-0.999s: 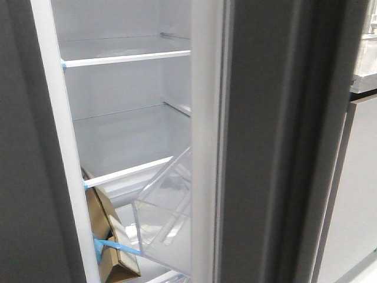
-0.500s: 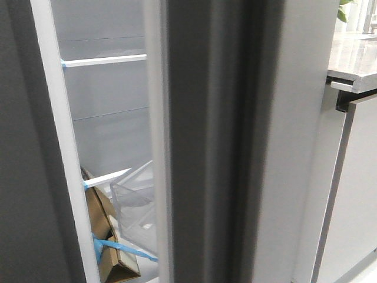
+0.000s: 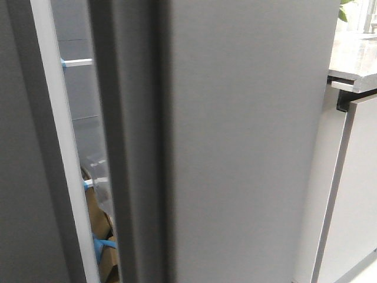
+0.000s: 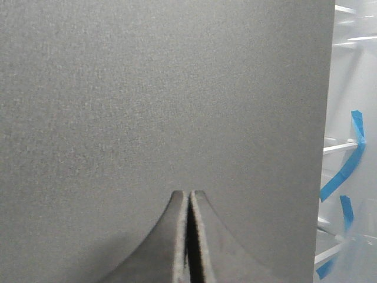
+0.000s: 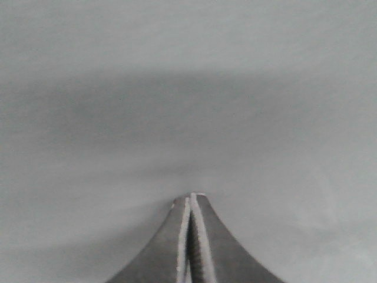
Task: Close fridge door
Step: 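Push the door with both grippers toward the fridge body until closed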
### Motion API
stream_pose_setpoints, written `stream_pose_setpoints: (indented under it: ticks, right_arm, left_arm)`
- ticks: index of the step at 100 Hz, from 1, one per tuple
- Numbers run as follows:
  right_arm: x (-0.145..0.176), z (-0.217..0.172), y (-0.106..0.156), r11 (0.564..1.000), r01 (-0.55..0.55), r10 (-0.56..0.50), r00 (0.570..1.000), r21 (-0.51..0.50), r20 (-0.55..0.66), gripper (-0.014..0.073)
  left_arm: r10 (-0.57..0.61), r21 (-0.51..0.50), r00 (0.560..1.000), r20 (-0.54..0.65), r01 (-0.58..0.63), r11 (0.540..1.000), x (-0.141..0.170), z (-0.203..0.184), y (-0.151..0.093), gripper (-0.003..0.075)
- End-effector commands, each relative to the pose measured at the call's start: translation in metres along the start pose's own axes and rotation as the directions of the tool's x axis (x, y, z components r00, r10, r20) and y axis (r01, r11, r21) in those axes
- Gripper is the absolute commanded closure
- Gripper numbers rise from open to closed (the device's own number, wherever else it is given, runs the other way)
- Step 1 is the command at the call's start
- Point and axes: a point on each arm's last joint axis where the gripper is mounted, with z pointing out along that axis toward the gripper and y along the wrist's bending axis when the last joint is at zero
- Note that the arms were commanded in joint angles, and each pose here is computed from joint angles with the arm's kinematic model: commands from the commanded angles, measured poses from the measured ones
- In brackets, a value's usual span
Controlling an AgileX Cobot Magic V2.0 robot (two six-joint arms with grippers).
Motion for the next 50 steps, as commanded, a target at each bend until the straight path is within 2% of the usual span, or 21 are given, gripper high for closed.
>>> stream_pose_setpoints:
  ticks: [1,50]
  right_arm:
    - [-0.023,-0.002,0.002,1.000,0.014,-0.015,0.992,0.010,0.126,0.0639]
    - [-0.019,0.081,-0.012,0.999,0.032,-0.031,0.996,-0.008,0.087,0.0639]
  left_arm:
    - [-0.012,0.003,0.998,0.058,0.012,1.000,0.004,-0.002,0.000,0.0740]
    - [-0.012,0.003,0.998,0.058,0.012,1.000,0.004,-0.002,0.000,0.0740]
